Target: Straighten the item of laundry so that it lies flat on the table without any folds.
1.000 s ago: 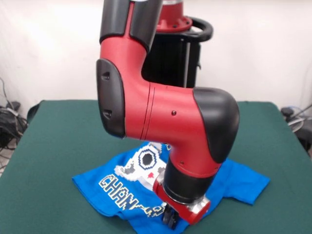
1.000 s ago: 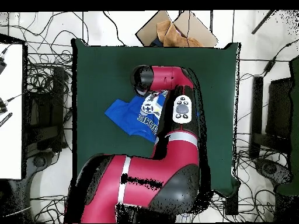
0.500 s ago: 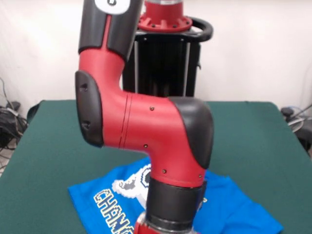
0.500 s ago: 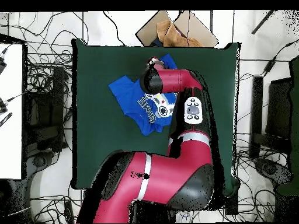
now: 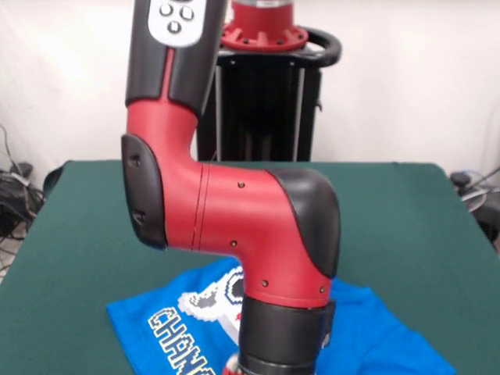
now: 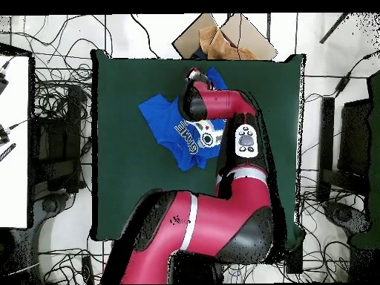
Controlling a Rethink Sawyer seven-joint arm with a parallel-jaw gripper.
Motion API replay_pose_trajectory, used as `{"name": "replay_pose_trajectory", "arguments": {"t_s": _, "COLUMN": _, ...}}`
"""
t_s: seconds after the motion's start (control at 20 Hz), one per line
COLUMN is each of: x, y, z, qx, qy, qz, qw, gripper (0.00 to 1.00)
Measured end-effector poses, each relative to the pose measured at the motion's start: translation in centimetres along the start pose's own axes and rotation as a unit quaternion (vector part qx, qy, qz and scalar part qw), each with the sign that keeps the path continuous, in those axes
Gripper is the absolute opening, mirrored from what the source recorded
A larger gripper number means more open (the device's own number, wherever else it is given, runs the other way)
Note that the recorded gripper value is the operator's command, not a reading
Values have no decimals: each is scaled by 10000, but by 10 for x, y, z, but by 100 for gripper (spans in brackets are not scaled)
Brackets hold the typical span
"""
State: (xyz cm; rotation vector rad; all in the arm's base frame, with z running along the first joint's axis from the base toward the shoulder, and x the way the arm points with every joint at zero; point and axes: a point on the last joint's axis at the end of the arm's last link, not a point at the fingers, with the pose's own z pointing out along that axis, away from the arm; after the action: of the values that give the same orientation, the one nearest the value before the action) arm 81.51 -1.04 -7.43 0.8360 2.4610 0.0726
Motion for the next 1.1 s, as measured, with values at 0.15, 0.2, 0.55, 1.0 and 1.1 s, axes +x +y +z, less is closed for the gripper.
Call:
{"name": "replay_pose_trajectory", "arguments": {"t_s": 0.15, "x": 1, "y": -4, "z": -11, "qx": 421, "qy": 549, "qz": 144, "qw": 9975, "gripper": 0}}
{"name": "replay_pose_trajectory", "arguments": {"t_s": 0.2, "x": 5, "y": -8, "z": -20, "qx": 736, "qy": 960, "qz": 207, "qw": 9924, "gripper": 0}}
{"name": "replay_pose_trajectory", "arguments": {"t_s": 0.55, "x": 14, "y": -22, "z": -64, "qx": 1600, "qy": 2108, "qz": 269, "qw": 9640, "gripper": 0}}
{"name": "replay_pose_trajectory", "arguments": {"t_s": 1.0, "x": 21, "y": -20, "z": -74, "qx": 1012, "qy": 1719, "qz": 323, "qw": 9794, "gripper": 0}}
{"name": "replay_pose_trajectory", "arguments": {"t_s": 1.1, "x": 28, "y": -22, "z": -72, "qx": 924, "qy": 1642, "qz": 296, "qw": 9816, "gripper": 0}}
